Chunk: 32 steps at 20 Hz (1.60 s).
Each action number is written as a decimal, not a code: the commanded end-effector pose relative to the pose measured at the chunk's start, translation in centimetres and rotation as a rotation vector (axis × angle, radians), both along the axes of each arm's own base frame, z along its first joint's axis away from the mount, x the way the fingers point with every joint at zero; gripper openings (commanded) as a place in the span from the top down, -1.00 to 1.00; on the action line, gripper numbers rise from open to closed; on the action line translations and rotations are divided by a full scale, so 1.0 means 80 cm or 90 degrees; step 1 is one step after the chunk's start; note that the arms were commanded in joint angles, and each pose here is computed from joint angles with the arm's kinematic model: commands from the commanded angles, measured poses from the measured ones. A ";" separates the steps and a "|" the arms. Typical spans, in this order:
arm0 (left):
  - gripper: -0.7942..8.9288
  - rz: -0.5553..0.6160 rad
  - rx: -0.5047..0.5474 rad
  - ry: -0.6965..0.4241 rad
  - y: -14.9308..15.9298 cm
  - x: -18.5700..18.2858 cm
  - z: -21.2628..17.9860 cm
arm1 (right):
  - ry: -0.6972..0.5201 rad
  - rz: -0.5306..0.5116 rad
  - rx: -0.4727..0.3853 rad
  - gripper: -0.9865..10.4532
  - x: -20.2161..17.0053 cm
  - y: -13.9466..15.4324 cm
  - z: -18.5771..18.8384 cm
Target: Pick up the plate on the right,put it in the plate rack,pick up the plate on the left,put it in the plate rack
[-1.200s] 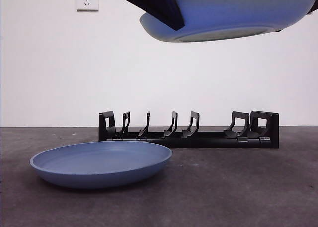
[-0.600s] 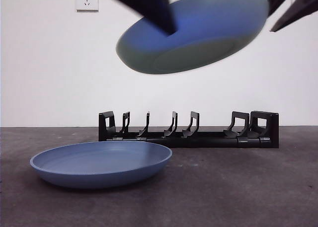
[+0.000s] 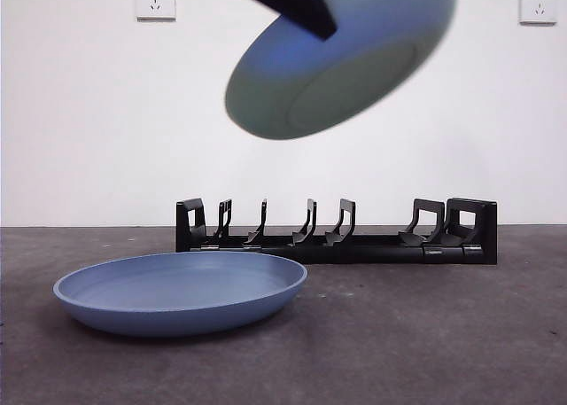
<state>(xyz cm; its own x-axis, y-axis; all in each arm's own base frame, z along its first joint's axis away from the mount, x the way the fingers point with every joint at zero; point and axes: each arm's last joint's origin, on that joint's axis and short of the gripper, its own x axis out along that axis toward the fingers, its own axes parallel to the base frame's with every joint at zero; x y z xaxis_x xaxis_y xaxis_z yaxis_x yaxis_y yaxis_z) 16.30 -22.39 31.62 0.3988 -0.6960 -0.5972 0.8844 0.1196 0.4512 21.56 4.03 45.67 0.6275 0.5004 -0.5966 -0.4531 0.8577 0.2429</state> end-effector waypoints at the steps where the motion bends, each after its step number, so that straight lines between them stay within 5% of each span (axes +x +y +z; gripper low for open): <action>1: 0.85 0.079 -0.145 0.064 0.011 0.030 0.015 | -0.031 -0.064 -0.042 0.11 -0.024 -0.007 0.015; 6: 0.85 0.176 -0.370 0.115 0.051 0.085 0.042 | -0.010 -0.079 -0.068 0.11 -0.060 -0.013 0.018; 11: 0.85 0.218 -0.473 0.164 0.075 0.131 0.037 | 0.051 -0.006 -0.027 0.12 -0.069 -0.009 0.009; 22: 0.85 0.306 -0.482 0.221 0.074 0.212 -0.046 | 0.150 0.031 -0.035 0.12 -0.063 0.000 -0.043; 32: 0.85 0.353 -0.452 0.252 0.070 0.242 -0.103 | 0.212 0.036 -0.047 0.12 -0.045 0.003 -0.097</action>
